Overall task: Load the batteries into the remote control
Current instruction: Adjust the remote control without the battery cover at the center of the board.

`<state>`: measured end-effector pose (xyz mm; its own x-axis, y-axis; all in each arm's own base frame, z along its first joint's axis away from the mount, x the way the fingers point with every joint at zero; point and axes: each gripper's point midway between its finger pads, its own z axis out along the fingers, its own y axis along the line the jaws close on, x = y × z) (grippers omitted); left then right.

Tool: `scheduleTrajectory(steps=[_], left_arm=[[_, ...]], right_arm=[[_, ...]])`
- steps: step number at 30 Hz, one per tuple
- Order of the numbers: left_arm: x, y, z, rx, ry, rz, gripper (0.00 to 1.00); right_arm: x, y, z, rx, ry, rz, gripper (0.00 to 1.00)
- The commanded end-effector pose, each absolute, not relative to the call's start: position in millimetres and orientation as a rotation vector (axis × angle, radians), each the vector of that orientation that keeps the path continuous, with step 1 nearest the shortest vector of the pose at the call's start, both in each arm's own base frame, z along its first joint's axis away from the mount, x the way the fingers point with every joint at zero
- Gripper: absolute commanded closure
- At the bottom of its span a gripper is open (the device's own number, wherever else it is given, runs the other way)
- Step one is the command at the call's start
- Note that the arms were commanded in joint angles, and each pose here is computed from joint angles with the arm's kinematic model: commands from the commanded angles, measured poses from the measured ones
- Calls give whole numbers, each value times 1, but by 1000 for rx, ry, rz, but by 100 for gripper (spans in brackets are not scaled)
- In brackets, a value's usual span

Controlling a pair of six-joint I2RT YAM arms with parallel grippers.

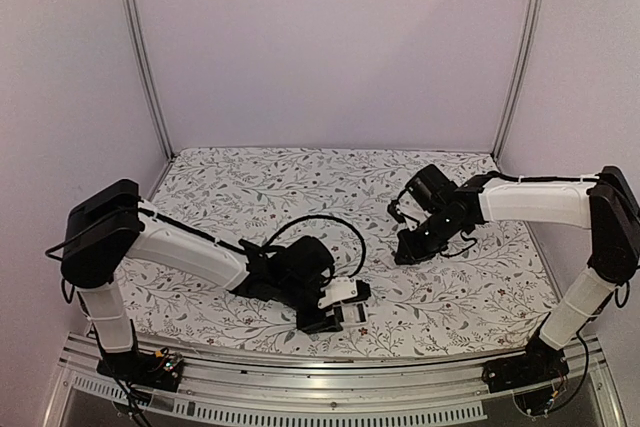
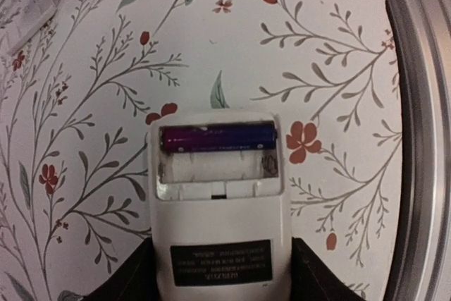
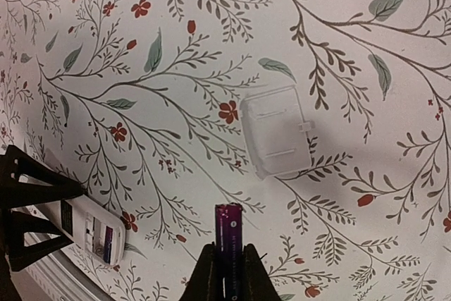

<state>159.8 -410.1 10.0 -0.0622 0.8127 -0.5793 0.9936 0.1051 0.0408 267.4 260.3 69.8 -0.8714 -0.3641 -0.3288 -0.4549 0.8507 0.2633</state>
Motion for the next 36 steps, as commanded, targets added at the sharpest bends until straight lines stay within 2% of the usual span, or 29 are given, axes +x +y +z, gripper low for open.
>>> scheduleTrajectory(steps=[1,8,14,22,27,34,36], left_arm=[[128,-369,-15,2010,1928,-486,44],[112,-369,4,2175,1601,-558,42],[114,-360,-8,2347,1492,-452,43],[120,-365,-1,2454,1227,-312,44],[125,-363,-6,2484,1194,-287,38],[156,-364,-11,2478,1194,-230,30],[160,-367,-8,2472,1184,-212,24]], right_arm=[[268,257,81,-635,2703,532,100],[263,255,86,-669,2673,556,100],[264,257,89,-679,2658,566,100],[259,262,91,-717,2652,612,100],[258,266,98,-803,2600,632,100],[263,277,110,-934,2503,658,100],[264,278,111,-973,2479,649,100]])
